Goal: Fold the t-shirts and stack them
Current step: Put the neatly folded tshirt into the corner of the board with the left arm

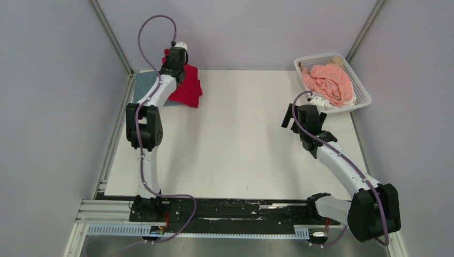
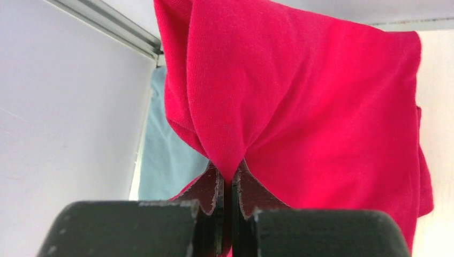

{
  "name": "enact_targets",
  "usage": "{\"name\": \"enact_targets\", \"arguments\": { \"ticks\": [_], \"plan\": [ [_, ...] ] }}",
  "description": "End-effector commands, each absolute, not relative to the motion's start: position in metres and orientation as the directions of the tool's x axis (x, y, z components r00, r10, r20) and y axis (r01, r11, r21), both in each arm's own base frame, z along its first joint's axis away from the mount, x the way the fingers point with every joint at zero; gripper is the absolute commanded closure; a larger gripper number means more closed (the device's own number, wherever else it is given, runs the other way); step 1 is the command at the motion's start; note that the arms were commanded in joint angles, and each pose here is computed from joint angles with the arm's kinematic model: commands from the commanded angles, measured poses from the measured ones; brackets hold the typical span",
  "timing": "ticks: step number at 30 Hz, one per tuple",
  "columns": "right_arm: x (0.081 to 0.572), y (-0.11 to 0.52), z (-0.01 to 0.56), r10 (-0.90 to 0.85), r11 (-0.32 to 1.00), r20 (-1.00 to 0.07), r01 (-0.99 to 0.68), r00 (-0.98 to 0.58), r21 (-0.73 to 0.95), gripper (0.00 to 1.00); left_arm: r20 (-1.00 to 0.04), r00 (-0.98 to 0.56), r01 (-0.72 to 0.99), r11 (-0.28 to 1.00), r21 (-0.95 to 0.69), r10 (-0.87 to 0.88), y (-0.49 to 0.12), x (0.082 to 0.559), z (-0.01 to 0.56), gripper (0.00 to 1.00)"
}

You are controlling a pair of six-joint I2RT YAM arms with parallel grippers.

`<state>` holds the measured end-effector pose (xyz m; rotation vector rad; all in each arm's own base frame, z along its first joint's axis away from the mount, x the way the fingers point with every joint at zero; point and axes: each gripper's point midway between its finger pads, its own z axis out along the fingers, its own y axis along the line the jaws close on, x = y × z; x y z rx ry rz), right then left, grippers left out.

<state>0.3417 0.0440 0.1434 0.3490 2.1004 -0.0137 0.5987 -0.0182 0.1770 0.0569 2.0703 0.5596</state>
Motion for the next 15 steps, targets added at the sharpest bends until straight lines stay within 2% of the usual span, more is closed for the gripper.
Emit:
{"name": "enact_targets", "arguments": {
  "ticks": [1, 6, 15],
  "plan": [
    [0.352, 0.038, 0.153, 0.239, 0.954, -0.863, 0.275, -0.445, 0.123, 0.00, -0.886, -0.352, -0.213, 0.896, 0.390, 0.302, -0.014, 0.614, 0.272, 1.00],
    [0.354, 0.040, 0.148, 0.236, 0.955, -0.857, 0.272, -0.459, 0.117, 0.00, -0.896, -0.309, -0.205, 0.897, 0.391, 0.320, -0.015, 0.610, 0.300, 1.00],
    [0.352, 0.037, 0.148, 0.230, 0.954, -0.859, 0.279, -0.457, 0.108, 0.00, -0.940, -0.235, -0.234, 0.925, 0.300, 0.245, -0.016, 0.587, 0.352, 1.00]
  ]
}}
